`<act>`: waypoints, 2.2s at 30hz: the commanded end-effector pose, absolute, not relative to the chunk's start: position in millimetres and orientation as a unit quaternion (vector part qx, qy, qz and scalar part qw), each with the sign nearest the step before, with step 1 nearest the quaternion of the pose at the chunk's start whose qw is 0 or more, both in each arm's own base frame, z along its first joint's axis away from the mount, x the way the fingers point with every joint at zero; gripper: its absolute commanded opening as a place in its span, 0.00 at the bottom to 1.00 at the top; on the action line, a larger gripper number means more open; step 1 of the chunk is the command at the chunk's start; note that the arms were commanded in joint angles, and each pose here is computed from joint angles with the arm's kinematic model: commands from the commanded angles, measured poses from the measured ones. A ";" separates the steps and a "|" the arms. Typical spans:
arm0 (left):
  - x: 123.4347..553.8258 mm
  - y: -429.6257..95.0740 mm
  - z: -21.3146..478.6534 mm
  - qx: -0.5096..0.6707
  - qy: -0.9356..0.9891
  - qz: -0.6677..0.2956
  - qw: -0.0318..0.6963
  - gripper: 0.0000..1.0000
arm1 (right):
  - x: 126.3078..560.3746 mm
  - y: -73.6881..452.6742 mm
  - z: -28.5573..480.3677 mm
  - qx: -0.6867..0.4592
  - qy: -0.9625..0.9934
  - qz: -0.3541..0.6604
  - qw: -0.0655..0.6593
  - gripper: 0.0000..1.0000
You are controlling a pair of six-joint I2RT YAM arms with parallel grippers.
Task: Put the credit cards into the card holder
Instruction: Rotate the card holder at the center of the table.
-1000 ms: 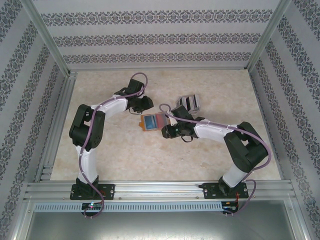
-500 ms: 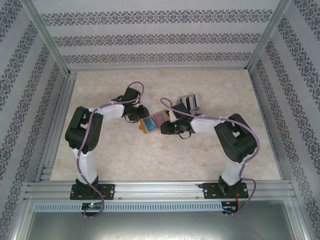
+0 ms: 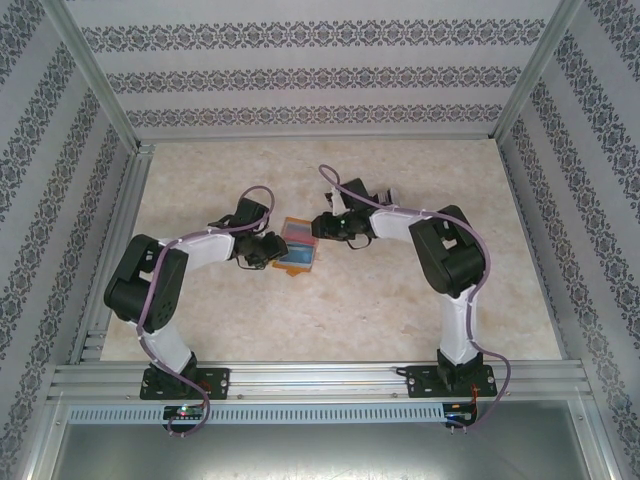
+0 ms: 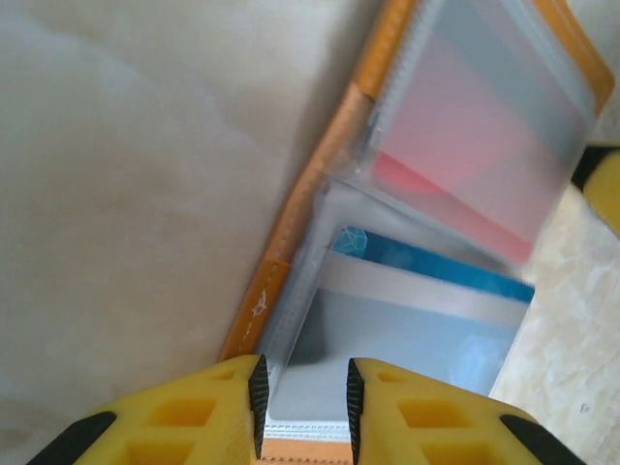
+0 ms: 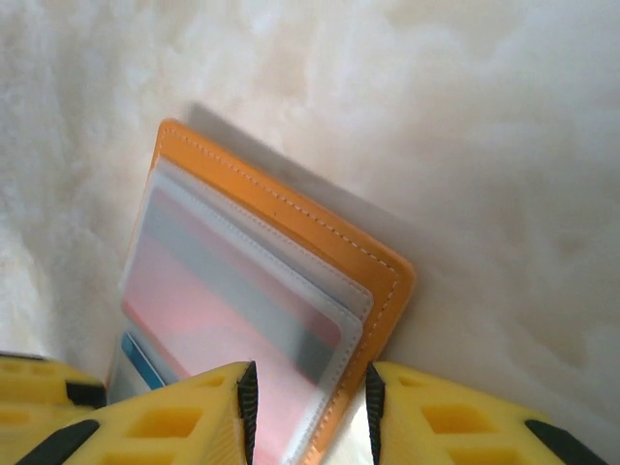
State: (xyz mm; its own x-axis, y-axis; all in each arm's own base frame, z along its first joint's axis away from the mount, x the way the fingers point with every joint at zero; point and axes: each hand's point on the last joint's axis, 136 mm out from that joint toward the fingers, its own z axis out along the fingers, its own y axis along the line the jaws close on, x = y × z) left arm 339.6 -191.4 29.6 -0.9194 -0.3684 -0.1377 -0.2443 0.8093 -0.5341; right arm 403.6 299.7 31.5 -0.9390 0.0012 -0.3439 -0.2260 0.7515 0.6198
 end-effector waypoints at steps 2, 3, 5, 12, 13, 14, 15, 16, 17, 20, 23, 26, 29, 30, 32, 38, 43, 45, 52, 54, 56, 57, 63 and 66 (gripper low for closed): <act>327.5 -209.5 32.5 -0.167 0.940 -0.271 0.124 0.31 | 402.5 321.6 32.8 -0.073 0.911 0.387 0.120 0.38; 325.7 -213.5 33.1 -0.165 0.940 -0.272 0.124 0.31 | 402.3 326.1 33.3 -0.075 0.909 0.394 0.113 0.38; 324.0 -224.4 35.8 -0.161 0.938 -0.280 0.124 0.31 | 400.2 336.9 33.5 -0.085 0.904 0.408 0.098 0.37; 322.0 -256.3 46.4 -0.137 0.943 -0.276 0.123 0.31 | 402.7 368.1 37.1 -0.124 0.885 0.444 0.061 0.37; 323.2 -259.6 49.4 -0.137 0.942 -0.278 0.126 0.31 | 406.5 368.3 38.3 -0.126 0.885 0.444 0.063 0.37; 324.6 -260.6 52.0 -0.139 0.941 -0.279 0.130 0.31 | 412.0 366.4 41.0 -0.125 0.885 0.444 0.067 0.37; 326.4 -260.5 55.5 -0.140 0.940 -0.279 0.134 0.31 | 416.2 363.3 43.4 -0.121 0.885 0.444 0.069 0.37; 328.5 -259.3 60.0 -0.139 0.941 -0.276 0.140 0.31 | 421.8 358.6 46.8 -0.117 0.885 0.443 0.075 0.37; 331.6 -257.5 66.0 -0.136 0.942 -0.269 0.148 0.31 | 426.9 353.5 51.8 -0.112 0.886 0.443 0.082 0.37; 341.9 -251.8 88.4 -0.117 0.948 -0.242 0.172 0.31 | 438.9 337.7 71.6 -0.103 0.884 0.444 0.101 0.37; 357.3 -244.6 109.1 -0.100 0.951 -0.216 0.197 0.32 | 444.8 319.8 95.7 -0.096 0.884 0.440 0.128 0.37; 378.8 -232.2 114.0 -0.112 0.949 -0.214 0.203 0.34 | 438.3 303.5 114.5 -0.102 0.891 0.417 0.150 0.38; 409.4 -226.0 115.4 -0.128 0.938 -0.256 0.196 0.35 | 416.0 294.2 121.5 -0.115 0.897 0.401 0.149 0.38; 420.9 -223.1 114.3 -0.134 0.936 -0.265 0.191 0.35 | 405.1 292.3 121.9 -0.115 0.897 0.403 0.144 0.38; 440.8 -220.2 109.7 -0.133 0.935 -0.275 0.180 0.35 | 383.2 290.4 120.9 -0.114 0.896 0.407 0.134 0.37; 481.0 -240.7 79.8 -0.112 0.936 -0.310 0.125 0.33 | 299.7 313.9 100.1 -0.170 0.897 0.400 0.079 0.37; 482.4 -245.5 55.4 -0.110 0.939 -0.314 0.092 0.32 | 260.4 342.7 69.3 -0.208 0.895 0.393 0.032 0.37; 476.6 -241.3 48.7 -0.113 0.940 -0.309 0.084 0.32 | 255.9 350.7 50.0 -0.208 0.896 0.391 0.008 0.37; 446.4 -213.8 28.7 -0.138 0.946 -0.284 0.070 0.32 | 267.9 350.3 25.6 -0.189 0.904 0.383 -0.009 0.37; 438.1 -202.7 22.7 -0.148 0.949 -0.270 0.070 0.32 | 275.8 345.9 26.5 -0.184 0.906 0.382 -0.004 0.37; 432.9 -195.5 19.4 -0.157 0.949 -0.266 0.068 0.32 | 284.5 340.1 27.4 -0.175 0.908 0.382 0.004 0.37; 431.1 -192.7 19.0 -0.162 0.948 -0.266 0.068 0.32 | 288.5 336.8 27.1 -0.169 0.909 0.381 0.006 0.37; 429.3 -182.9 21.1 -0.168 0.949 -0.254 0.076 0.32 | 300.1 329.1 29.1 -0.153 0.908 0.389 0.006 0.37; 436.2 -182.2 25.4 -0.167 0.948 -0.257 0.083 0.32 | 298.5 329.9 33.7 -0.153 0.906 0.394 0.004 0.37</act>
